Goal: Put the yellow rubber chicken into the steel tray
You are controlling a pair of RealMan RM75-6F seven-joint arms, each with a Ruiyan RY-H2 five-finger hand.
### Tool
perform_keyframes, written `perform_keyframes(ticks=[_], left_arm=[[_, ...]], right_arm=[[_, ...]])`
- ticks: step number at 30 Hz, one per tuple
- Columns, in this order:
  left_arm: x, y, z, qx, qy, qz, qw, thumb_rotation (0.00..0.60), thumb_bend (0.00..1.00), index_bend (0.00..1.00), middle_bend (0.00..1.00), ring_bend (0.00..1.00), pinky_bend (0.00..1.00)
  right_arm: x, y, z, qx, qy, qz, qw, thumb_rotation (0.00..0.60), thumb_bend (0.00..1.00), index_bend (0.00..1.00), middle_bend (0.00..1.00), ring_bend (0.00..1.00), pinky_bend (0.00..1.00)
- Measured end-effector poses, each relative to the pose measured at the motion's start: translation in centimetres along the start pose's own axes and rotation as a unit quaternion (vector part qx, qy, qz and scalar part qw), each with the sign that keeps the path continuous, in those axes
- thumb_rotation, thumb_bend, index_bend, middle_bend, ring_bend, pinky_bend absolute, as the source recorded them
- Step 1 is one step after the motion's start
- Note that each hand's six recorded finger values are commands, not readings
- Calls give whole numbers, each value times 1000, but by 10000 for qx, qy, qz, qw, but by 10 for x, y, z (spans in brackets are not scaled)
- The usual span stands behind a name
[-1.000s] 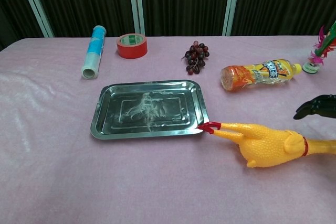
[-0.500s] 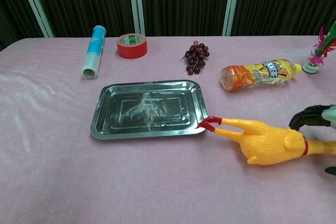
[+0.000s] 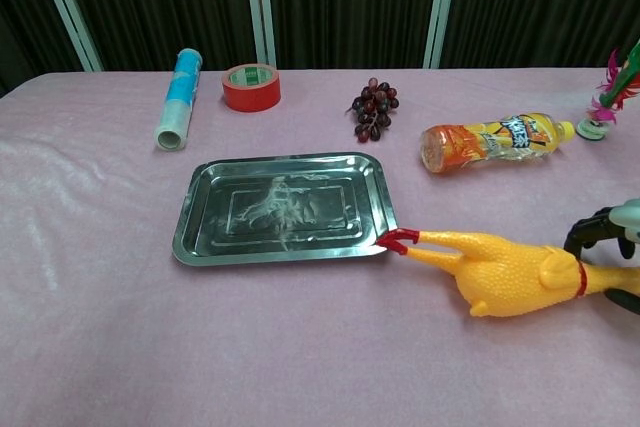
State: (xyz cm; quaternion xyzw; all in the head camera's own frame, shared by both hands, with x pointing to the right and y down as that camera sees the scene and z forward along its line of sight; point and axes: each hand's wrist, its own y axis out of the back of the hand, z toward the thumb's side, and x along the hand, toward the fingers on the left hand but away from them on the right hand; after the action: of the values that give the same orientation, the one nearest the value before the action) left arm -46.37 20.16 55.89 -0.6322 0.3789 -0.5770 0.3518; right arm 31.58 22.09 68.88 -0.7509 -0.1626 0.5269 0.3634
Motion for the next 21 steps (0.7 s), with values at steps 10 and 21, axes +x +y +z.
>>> perform_keyframes(ticks=[10,21], left_arm=[[0,0,4,-57,-85,-34,9999,600,0,8,0,0,0],[5,1,18,-326,-391,-154,9986,600,0,36,6,0,0]], right_arm=[[-2,5,5,-227,220,-95,9995,600,692,847,618,579,745],[3,24,6,-803,532,-427,9944,600,732,946,686,630,786]])
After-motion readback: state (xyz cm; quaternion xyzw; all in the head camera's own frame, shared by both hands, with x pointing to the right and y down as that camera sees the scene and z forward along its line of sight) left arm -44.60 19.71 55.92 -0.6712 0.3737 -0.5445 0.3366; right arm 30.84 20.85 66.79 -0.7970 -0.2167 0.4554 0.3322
